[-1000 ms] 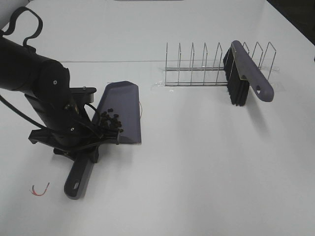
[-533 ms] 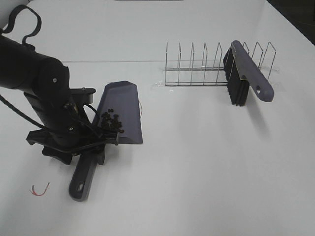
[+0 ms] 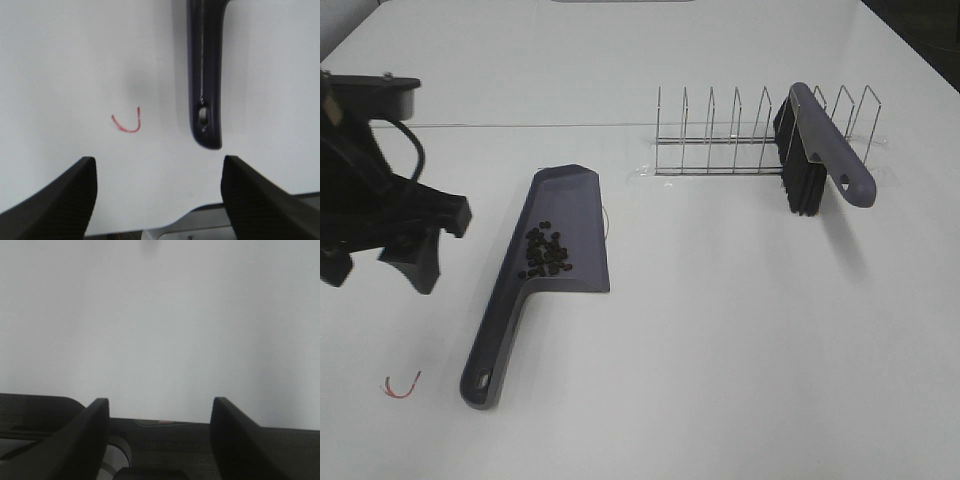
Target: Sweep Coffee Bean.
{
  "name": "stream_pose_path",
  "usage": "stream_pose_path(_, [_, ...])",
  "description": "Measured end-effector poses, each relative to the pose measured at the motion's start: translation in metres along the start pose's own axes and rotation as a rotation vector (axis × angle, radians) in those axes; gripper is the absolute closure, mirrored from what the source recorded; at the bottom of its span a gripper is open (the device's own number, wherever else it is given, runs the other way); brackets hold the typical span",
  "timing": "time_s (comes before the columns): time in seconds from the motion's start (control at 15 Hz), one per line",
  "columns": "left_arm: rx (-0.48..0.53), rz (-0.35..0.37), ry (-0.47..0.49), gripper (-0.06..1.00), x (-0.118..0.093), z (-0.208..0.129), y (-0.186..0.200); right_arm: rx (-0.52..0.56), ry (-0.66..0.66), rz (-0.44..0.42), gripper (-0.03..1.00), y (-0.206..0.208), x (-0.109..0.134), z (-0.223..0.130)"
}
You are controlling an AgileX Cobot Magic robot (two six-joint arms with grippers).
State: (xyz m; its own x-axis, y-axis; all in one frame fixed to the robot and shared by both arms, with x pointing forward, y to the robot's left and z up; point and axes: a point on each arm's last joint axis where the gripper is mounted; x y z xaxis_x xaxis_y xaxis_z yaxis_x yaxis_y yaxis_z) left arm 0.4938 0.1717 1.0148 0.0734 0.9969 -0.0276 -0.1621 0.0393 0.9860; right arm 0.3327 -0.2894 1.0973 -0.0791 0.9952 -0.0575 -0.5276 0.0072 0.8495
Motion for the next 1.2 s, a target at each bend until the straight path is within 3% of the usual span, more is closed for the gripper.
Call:
stream_pose_path(0.33, [0.011, 0.029, -0.003, 0.28, 0.030, -0.059, 0.049, 0.013, -0.003, 0.019, 0.38, -0.015, 0.001, -0.031])
stream_pose_path(0.47, [-0.060, -0.002, -0.002, 0.28, 0.050, -0.105, 0.062, -0.028, -0.005, 0.028, 0.38, -0.021, 0.001, -0.046])
stream_pose_path(0.6, [-0.110, -0.025, -0.013, 0.28, 0.061, -0.129, 0.066, -0.061, -0.012, 0.044, 0.38, -0.022, 0.002, -0.053])
stream_pose_path(0.73, [-0.207, -0.071, -0.062, 0.28, 0.074, -0.161, 0.073, -0.121, -0.005, 0.076, 0.38, -0.020, 0.004, -0.060])
stream_pose_path(0.93, [-0.434, -0.143, -0.193, 0.28, 0.094, -0.211, 0.081, -0.225, 0.047, 0.105, 0.38, -0.011, 0.004, -0.069])
stream_pose_path(1.2, [-0.649, -0.230, -0.263, 0.28, 0.102, -0.237, 0.086, -0.327, 0.067, 0.113, 0.38, -0.001, 0.003, -0.079])
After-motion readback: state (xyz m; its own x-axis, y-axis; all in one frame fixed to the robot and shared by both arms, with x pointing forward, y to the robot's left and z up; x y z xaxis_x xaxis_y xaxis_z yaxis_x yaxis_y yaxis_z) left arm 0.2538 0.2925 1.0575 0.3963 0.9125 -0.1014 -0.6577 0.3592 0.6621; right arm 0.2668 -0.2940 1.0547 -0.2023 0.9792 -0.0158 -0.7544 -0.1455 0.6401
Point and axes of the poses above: a point on each arm's last joint axis where the gripper is mounted, y pointing back along that axis away from the gripper, x along the wrist's bending axis when the last joint is at zero, z = x × y
